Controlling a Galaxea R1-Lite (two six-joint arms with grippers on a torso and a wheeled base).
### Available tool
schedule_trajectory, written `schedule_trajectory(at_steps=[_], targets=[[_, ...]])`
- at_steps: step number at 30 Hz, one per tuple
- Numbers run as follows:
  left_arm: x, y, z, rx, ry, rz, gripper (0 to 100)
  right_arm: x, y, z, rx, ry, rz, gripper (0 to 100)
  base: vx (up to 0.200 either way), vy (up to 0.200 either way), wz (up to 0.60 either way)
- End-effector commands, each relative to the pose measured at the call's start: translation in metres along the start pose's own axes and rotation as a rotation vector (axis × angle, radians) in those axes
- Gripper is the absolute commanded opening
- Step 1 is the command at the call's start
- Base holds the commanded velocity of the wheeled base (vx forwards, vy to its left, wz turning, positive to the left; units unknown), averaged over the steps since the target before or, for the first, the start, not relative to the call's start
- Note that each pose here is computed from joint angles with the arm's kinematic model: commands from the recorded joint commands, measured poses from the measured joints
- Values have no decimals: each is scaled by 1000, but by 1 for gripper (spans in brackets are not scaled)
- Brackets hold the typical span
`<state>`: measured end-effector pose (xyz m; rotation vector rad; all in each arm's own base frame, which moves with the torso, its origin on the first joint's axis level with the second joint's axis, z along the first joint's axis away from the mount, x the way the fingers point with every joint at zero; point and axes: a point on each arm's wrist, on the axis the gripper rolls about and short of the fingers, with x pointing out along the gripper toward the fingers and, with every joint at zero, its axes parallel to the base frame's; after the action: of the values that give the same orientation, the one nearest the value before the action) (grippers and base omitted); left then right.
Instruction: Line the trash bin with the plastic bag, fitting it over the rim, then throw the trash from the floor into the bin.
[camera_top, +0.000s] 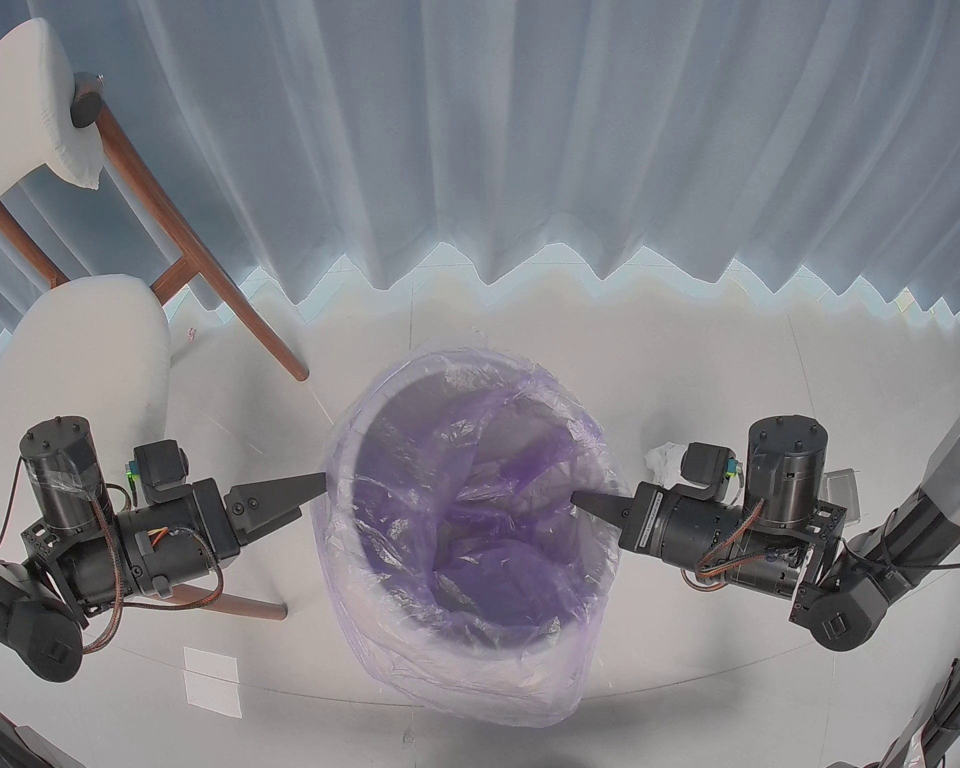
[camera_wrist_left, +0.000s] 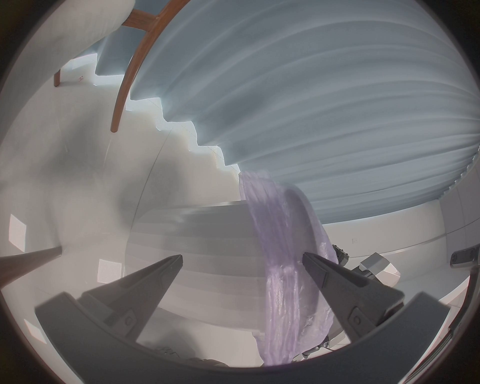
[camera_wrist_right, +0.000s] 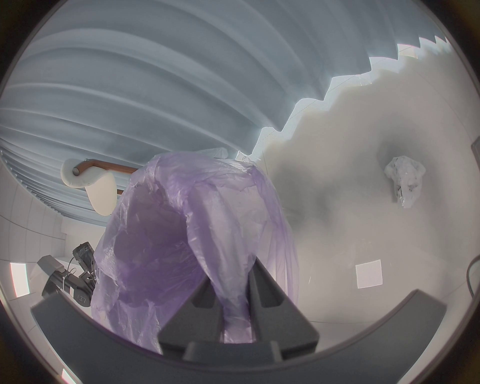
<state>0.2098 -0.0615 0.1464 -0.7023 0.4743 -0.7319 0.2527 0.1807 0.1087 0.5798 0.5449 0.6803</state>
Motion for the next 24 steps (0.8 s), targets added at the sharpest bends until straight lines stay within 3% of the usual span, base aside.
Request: schedule_trajectory(at_steps=[1,6,18,19,24], targets=[[3,3,-1,-8,9,10,100,0,1,-1,-6,1,3,0,0,0,0],[10,7,-5,-9,9,49,100,0,1,-2,-7,4,2,0,0,0,0],[13,2,-11,14,23,33,100,1,2,-10,-33,35,1,0,0,0,0],[13,2,-11,14,23,33,0,1,2,-10,-33,35,1,0,0,0,0],[14,1,-14,10,35,30,0,0,3,-9,-33,30,4,0,0,0,0]])
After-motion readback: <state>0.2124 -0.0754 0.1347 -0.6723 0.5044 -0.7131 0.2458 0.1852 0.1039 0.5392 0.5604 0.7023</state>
